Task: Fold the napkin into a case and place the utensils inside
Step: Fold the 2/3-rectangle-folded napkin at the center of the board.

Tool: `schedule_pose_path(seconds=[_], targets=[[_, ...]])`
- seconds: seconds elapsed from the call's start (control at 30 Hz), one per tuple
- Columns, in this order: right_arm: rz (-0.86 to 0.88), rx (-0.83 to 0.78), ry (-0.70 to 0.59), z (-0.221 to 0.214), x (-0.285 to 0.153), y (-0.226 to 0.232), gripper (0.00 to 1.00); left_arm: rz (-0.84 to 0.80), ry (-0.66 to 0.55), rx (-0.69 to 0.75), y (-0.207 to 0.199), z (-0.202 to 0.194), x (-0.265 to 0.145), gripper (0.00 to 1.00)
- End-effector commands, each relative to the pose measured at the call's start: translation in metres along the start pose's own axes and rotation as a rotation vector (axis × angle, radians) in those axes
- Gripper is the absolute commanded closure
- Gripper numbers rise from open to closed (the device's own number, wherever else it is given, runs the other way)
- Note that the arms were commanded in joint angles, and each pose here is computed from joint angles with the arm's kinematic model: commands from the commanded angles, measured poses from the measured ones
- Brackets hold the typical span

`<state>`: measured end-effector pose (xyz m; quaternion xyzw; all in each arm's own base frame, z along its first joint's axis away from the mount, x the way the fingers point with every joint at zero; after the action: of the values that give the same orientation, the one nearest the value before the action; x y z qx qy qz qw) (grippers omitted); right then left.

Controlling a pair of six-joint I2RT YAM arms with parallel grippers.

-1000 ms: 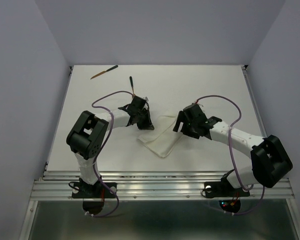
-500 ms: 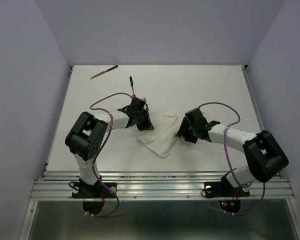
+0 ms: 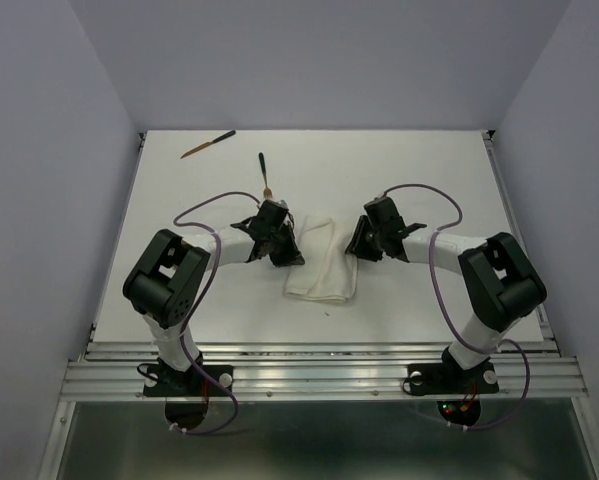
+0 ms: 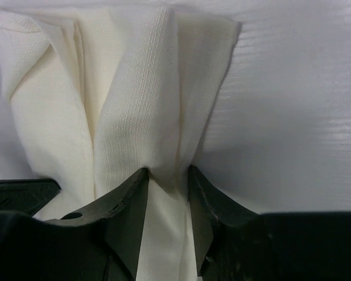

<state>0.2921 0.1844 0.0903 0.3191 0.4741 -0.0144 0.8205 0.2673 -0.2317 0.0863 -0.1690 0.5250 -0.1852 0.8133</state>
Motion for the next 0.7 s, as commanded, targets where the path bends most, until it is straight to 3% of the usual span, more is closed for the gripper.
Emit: schedule_pose_path(seconds=[0.0,0.2,0.47,0.67], targets=[[-0.030,-0.067,0.014,0.002,0.002,-0.006,0.57,0.043,0.003,0.011,-0.001,0.003,-0.003,1.00],[-0.021,-0.086,0.046,-0.007,-0.013,-0.016,0.36,0.037,-0.003,0.017,-0.004,0.007,-0.004,1.00],[0.041,-0.070,0.060,-0.018,-0.035,-0.023,0.31,0.042,0.005,0.016,-0.003,0.007,-0.002,1.00],[0.153,-0.089,0.061,-0.018,-0.049,-0.012,0.12,0.044,0.008,0.015,-0.003,0.007,-0.001,1.00]])
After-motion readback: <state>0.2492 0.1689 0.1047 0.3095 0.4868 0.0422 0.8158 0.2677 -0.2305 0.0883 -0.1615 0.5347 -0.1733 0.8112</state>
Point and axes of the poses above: each gripper's point midway between its finger pads, its own x axis out along the fingers, its own y axis along the line the jaws close on, z = x × y, the point moved 8 cm from there along -x, back along the fingers, and after that the axes turned 12 degrees about x, right-handed, at the moved point
